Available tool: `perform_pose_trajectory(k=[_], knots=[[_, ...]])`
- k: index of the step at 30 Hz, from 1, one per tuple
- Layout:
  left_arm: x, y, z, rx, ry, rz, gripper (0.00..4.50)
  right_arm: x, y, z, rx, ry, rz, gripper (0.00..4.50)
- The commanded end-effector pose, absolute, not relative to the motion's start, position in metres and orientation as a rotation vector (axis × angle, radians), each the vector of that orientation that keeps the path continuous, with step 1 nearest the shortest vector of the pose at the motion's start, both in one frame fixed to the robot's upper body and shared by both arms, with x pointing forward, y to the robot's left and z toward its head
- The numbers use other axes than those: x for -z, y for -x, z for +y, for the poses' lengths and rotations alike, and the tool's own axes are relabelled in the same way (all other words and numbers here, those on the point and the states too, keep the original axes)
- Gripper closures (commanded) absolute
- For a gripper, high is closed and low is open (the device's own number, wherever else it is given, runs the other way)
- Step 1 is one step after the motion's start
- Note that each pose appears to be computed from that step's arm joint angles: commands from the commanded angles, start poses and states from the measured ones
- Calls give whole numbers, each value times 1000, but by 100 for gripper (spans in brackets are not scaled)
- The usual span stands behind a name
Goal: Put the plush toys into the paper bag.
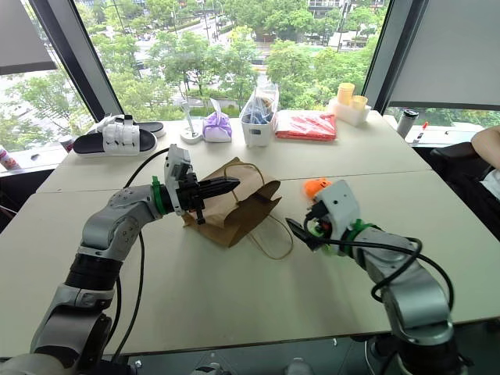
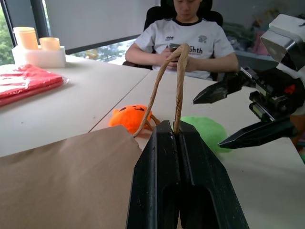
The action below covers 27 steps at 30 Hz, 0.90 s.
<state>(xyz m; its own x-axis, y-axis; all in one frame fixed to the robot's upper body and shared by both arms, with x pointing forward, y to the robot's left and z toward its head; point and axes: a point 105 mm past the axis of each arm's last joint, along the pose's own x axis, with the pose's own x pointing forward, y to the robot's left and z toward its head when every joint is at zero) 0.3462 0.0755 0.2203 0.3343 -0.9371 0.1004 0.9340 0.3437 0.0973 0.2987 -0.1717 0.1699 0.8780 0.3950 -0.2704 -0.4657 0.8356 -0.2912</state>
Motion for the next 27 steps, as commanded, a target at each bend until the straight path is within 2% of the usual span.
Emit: perform_pose_trajectory(k=[1, 10, 16, 19, 26, 27], knots=[[-234, -341, 75, 1234, -45, -205, 450, -163, -295, -188, -417, 458, 223, 3], [-237, -340, 75, 1219, -63, -216, 450, -112, -324, -221, -340, 575, 323, 3], [-239, -340, 77, 1201, -70, -221, 450, -108, -336, -229, -325, 640, 297, 3], [-239, -340, 78, 1190, -73, -226, 450, -114, -342, -233, -304, 651, 268, 85], [-240, -340, 80, 1182, -71, -230, 450, -131, -347, -242, -281, 671, 227, 440], [-240, -340, 80, 1183, -72, -229, 450, -136, -346, -241, -284, 659, 215, 448]])
